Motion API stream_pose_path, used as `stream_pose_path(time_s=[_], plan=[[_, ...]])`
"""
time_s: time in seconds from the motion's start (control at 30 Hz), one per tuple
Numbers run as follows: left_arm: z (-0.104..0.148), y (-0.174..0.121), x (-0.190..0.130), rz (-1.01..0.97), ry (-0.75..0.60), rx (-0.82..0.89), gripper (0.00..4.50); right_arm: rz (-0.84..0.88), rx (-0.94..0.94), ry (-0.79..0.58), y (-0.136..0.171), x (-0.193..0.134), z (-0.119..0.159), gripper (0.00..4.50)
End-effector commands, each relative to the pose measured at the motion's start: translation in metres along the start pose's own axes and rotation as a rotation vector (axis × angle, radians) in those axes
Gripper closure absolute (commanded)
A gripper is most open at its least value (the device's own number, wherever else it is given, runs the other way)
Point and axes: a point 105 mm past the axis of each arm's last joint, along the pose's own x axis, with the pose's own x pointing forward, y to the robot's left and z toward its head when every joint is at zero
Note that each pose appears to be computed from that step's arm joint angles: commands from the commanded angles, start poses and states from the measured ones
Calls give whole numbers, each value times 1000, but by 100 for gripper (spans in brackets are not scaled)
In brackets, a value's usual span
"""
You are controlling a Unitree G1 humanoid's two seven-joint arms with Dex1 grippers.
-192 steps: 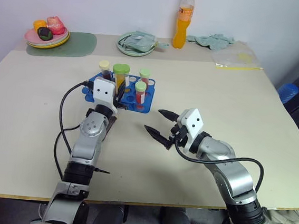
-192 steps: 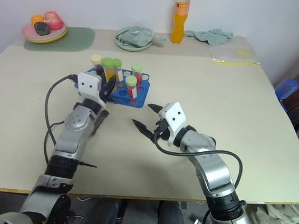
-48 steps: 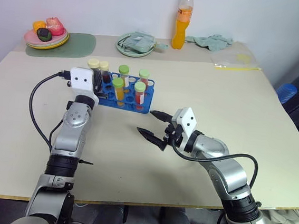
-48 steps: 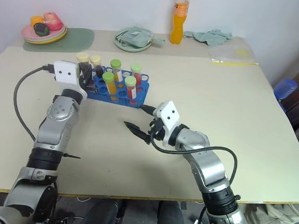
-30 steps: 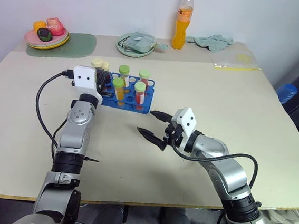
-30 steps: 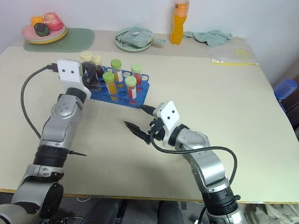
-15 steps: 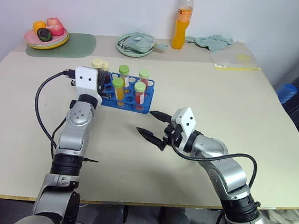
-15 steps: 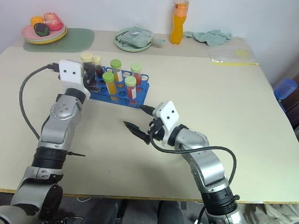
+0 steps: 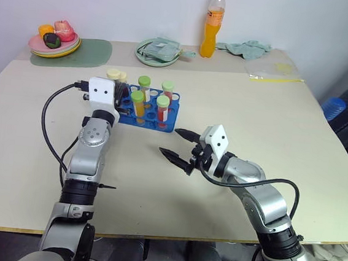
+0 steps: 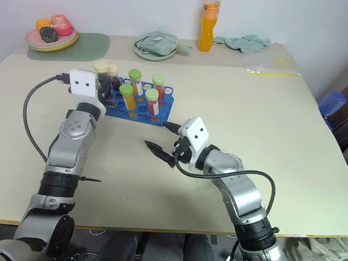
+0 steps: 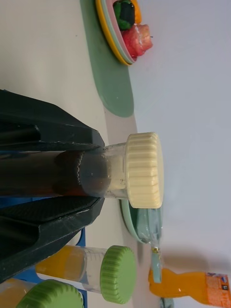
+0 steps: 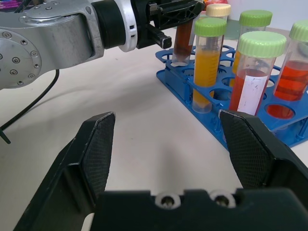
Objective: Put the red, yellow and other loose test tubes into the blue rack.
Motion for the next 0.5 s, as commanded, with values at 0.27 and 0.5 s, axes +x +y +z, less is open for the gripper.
stream_pose_path(time_s=[0.27,0.5], plan=[[-12,-3,-5,-3,53,12,377,-5,-18,-55,1,-2,14,69],[-13,-4,-6,-8,47,-9,275,-9,-18,-55,1,-3,14,69]])
